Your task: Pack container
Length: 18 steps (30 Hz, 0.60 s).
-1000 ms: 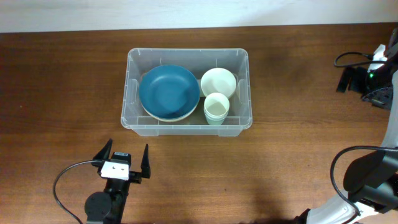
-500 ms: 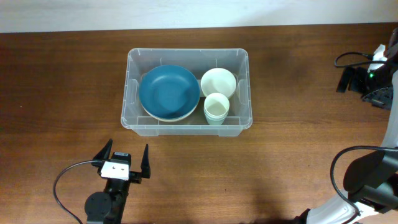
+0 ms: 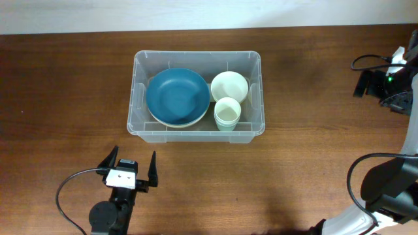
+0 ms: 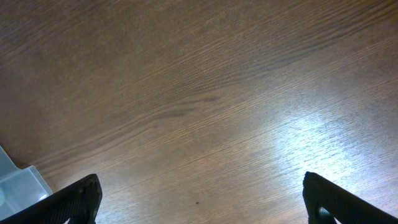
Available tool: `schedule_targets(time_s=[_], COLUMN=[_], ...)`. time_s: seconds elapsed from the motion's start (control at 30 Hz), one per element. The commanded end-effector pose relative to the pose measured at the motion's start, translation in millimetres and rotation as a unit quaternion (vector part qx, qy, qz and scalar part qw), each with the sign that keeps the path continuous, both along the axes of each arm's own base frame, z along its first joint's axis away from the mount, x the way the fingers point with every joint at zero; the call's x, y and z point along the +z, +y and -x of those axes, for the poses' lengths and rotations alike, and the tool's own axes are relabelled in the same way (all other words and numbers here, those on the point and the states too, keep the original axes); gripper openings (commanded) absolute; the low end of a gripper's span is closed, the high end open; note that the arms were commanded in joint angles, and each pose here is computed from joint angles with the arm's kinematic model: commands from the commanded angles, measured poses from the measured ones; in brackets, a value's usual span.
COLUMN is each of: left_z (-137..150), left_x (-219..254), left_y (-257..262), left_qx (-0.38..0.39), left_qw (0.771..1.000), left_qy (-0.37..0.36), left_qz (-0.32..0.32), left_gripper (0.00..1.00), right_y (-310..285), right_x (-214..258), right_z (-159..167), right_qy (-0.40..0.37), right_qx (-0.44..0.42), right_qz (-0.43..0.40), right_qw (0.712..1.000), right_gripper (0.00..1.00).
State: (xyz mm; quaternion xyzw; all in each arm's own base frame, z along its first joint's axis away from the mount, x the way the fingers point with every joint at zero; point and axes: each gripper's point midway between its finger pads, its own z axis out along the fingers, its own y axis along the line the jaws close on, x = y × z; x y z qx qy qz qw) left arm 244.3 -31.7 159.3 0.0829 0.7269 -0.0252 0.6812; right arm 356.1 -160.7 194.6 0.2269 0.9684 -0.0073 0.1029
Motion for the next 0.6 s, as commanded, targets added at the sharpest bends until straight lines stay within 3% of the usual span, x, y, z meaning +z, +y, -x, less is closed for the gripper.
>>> schedule_targets(time_s=[0.0, 0.27, 0.57], left_z=[0, 0, 0], left_x=[-1, -1, -1], left_y=[4, 4, 4], left_qx=[0.011, 0.011, 0.011], left_qw=[1.000, 1.000, 1.000], left_qy=[0.002, 0.002, 0.002], left_qz=[0.006, 0.006, 0.006], left_gripper=[0.99, 0.99, 1.00], right_y=[-1, 0, 13], right_x=[-2, 1, 86], right_z=[0, 1, 28], right_qy=[0.002, -0.002, -0.110], right_qx=[-0.005, -0.004, -0.003], right_qz=[-0.003, -0.001, 0.049], right_qw=[1.000, 1.000, 0.993], right_gripper=[0.99, 0.99, 0.99])
